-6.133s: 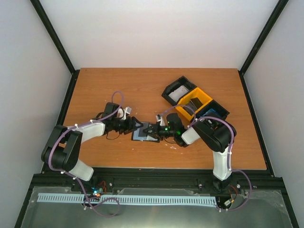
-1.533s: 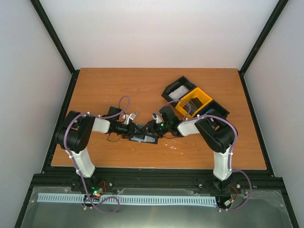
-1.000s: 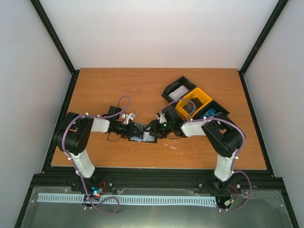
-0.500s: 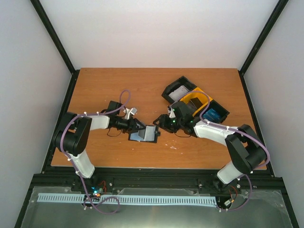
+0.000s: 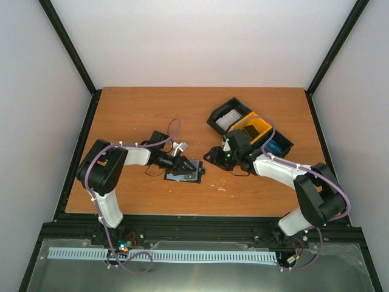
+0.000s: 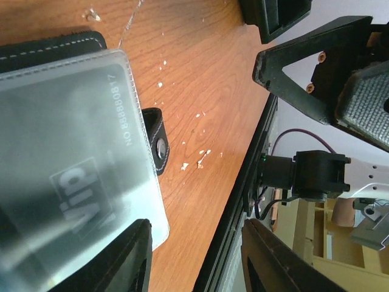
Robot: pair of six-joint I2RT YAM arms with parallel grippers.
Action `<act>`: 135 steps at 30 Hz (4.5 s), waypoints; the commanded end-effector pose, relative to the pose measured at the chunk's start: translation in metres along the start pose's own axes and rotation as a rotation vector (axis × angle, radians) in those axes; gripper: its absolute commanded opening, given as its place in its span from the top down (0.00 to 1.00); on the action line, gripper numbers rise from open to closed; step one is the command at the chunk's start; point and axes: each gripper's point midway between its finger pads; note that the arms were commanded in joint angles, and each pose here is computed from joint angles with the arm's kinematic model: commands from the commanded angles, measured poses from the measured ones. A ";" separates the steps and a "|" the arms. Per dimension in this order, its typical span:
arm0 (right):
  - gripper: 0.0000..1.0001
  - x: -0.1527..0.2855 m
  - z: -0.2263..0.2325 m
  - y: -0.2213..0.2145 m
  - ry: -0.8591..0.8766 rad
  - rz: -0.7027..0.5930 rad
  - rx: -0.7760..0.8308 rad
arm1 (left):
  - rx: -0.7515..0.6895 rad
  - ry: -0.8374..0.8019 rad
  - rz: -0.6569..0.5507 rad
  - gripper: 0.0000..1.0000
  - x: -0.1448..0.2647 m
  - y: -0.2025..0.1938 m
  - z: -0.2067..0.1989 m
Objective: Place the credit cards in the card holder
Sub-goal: Turn over the card slot at the center of the board, then pick up the credit card from the storage box.
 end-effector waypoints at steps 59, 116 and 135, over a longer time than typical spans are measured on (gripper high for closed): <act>0.48 0.122 -0.208 0.166 -0.784 0.059 0.279 | -0.167 0.681 -0.423 0.00 0.144 0.070 0.034; 0.76 0.161 -0.219 0.211 -1.039 -0.101 0.335 | -0.159 0.671 -0.416 0.00 0.139 0.070 0.039; 0.82 0.157 -0.240 0.230 -1.158 -0.063 0.483 | -0.156 0.682 -0.420 0.00 0.142 0.071 0.039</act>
Point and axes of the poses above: each gripper's point midway between its finger pads, its own x axis back along the fingers, its own z axis along the line the jaws close on, y = z × x, and after that the axes turned 6 degrees about -x, right-handed
